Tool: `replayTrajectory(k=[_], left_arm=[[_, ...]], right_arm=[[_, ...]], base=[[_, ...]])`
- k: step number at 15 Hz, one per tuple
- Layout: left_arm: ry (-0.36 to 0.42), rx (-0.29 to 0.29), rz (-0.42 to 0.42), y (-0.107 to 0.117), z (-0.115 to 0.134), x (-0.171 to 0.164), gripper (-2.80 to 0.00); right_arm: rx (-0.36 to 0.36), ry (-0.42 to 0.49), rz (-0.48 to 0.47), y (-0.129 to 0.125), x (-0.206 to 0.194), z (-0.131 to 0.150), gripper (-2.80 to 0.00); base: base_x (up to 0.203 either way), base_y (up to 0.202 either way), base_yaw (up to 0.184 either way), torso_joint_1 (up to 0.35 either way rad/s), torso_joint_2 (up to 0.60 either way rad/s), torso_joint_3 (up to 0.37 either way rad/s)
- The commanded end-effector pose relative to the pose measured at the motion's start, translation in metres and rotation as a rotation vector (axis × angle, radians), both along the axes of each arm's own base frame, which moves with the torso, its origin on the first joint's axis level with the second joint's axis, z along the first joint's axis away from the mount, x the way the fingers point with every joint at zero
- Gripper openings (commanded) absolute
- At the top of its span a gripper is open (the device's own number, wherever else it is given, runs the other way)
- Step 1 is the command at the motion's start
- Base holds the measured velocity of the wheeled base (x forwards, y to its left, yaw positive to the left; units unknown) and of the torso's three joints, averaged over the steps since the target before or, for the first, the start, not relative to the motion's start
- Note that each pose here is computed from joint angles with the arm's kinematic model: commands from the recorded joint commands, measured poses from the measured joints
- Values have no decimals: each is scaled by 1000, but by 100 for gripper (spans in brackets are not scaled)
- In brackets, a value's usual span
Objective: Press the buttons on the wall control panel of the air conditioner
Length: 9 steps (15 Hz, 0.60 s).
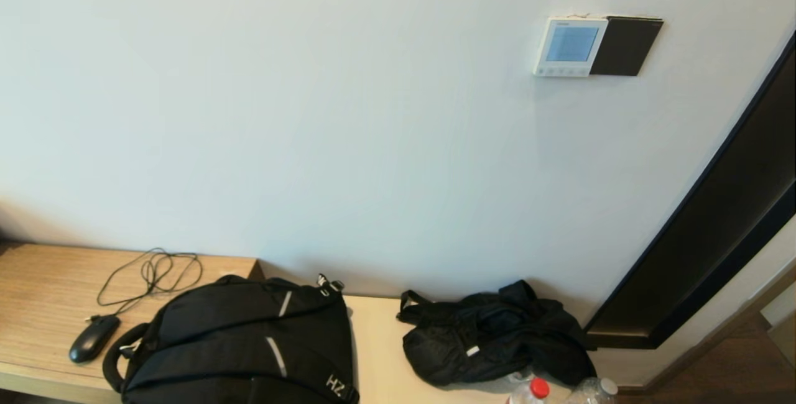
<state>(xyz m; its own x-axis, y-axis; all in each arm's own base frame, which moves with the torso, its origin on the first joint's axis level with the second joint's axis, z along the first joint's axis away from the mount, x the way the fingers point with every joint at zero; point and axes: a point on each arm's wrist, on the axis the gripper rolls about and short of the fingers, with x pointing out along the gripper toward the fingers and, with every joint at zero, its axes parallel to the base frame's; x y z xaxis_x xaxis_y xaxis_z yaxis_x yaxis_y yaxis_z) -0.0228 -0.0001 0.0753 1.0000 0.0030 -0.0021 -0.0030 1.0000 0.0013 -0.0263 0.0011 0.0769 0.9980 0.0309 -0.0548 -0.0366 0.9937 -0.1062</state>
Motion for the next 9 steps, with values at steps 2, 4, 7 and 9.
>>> replayTrajectory(k=[2,4,7,9], left_arm=[[-1,-1,0,0,0,0,-280],[-1,0,0,0,0,0,-280],[-1,0,0,0,0,0,-280],[-1,0,0,0,0,0,-280]], right_arm=[[0,-1,0,0,0,0,-280],[0,-1,0,0,0,0,-280],[0,-4,0,0,0,0,-280],[0,-4,0,0,0,0,-280]], base=[[0,0,0,0,0,0],[0,0,0,0,0,0],[0,0,0,0,0,0],[0,0,0,0,0,0]])
